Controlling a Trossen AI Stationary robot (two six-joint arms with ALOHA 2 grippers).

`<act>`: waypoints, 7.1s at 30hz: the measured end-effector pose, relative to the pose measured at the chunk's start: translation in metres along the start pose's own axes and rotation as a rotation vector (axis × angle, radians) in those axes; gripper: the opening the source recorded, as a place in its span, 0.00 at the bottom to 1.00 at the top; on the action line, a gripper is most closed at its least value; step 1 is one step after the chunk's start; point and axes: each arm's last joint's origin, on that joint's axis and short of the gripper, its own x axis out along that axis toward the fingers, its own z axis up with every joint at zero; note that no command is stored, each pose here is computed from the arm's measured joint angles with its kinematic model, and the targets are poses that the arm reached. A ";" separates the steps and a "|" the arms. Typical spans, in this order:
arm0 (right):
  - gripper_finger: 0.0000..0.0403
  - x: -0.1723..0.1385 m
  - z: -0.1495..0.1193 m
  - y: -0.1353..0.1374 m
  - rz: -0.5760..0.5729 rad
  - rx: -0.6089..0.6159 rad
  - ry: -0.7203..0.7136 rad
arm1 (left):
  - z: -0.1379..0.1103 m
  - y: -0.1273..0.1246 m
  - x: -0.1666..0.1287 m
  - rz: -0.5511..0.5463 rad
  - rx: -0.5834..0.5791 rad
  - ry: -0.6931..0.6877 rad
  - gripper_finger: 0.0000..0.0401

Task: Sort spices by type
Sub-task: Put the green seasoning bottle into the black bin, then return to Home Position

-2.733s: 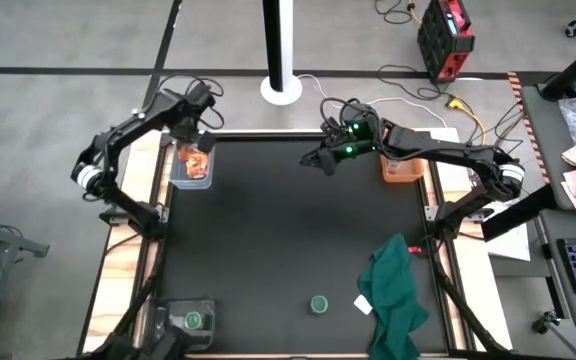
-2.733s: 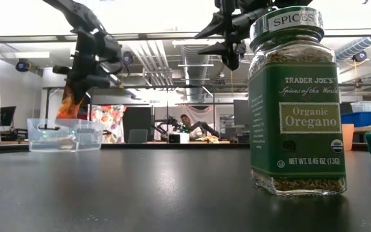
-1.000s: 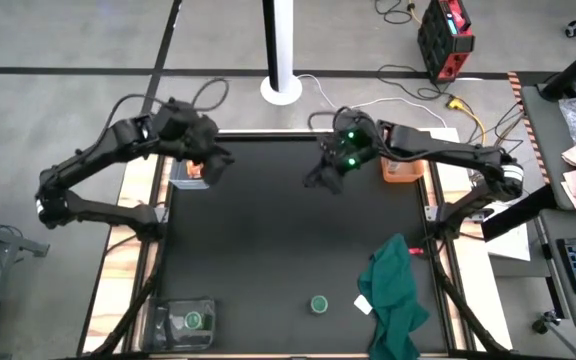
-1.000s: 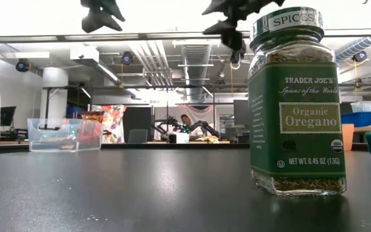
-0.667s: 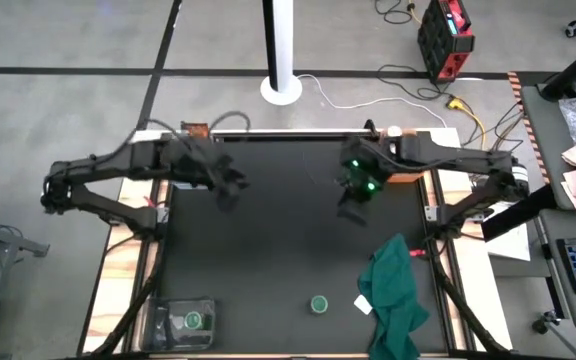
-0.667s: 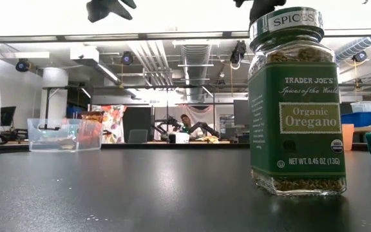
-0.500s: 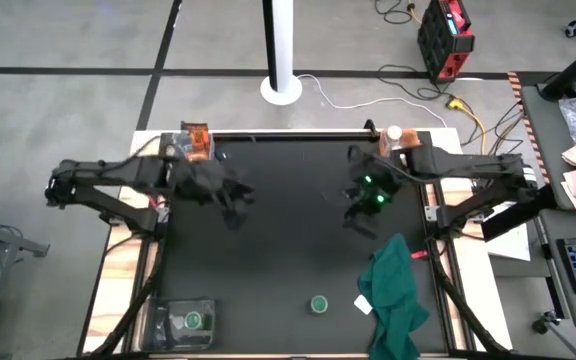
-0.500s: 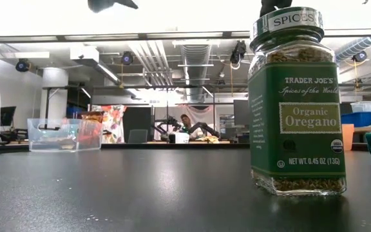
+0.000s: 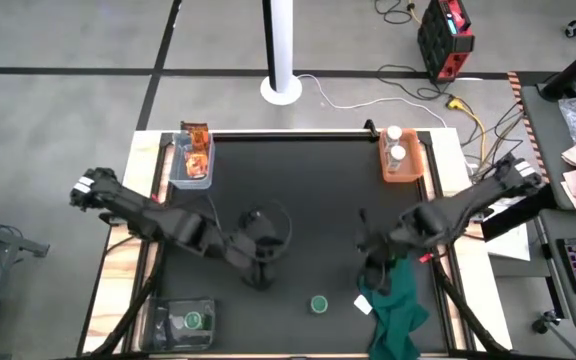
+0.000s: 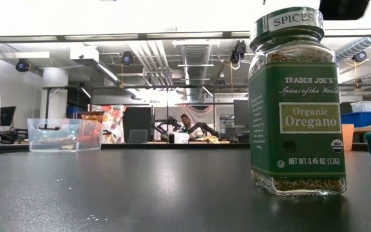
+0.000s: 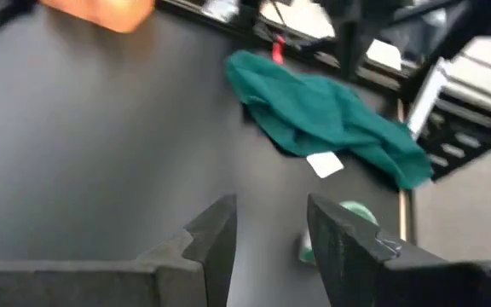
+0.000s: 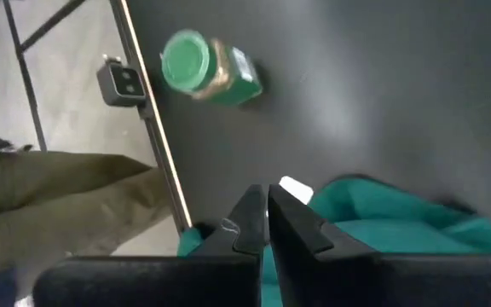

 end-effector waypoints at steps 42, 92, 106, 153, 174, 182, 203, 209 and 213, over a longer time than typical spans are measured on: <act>0.02 0.072 -0.046 -0.028 0.032 0.132 -0.280 | -0.050 -0.104 0.151 -0.029 0.306 0.345 0.84; 0.02 0.065 -0.037 -0.038 -0.035 0.137 -0.352 | -0.032 -0.094 -0.046 0.386 -0.104 0.264 0.46; 0.02 0.064 -0.032 -0.036 0.001 0.154 -0.387 | -0.110 -0.099 -0.165 0.251 -0.357 0.482 0.46; 0.02 0.063 -0.023 -0.041 0.011 0.174 -0.395 | -0.257 -0.055 -0.148 0.124 0.299 0.505 0.46; 0.02 0.061 -0.016 -0.047 -0.001 0.193 -0.413 | -0.274 -0.044 -0.137 0.132 0.245 0.528 0.61; 0.02 0.061 -0.014 -0.048 -0.008 0.191 -0.420 | -0.263 -0.050 -0.145 0.146 0.245 0.554 0.63; 0.02 0.060 -0.012 -0.050 -0.014 0.171 -0.427 | -0.168 -0.080 -0.164 0.146 0.252 0.378 0.63; 0.02 0.060 -0.011 -0.050 -0.020 0.150 -0.429 | -0.114 -0.076 -0.141 0.226 0.259 0.254 0.58; 0.02 0.059 -0.009 -0.048 -0.008 0.097 -0.448 | -0.082 -0.068 -0.129 0.310 0.290 0.078 0.53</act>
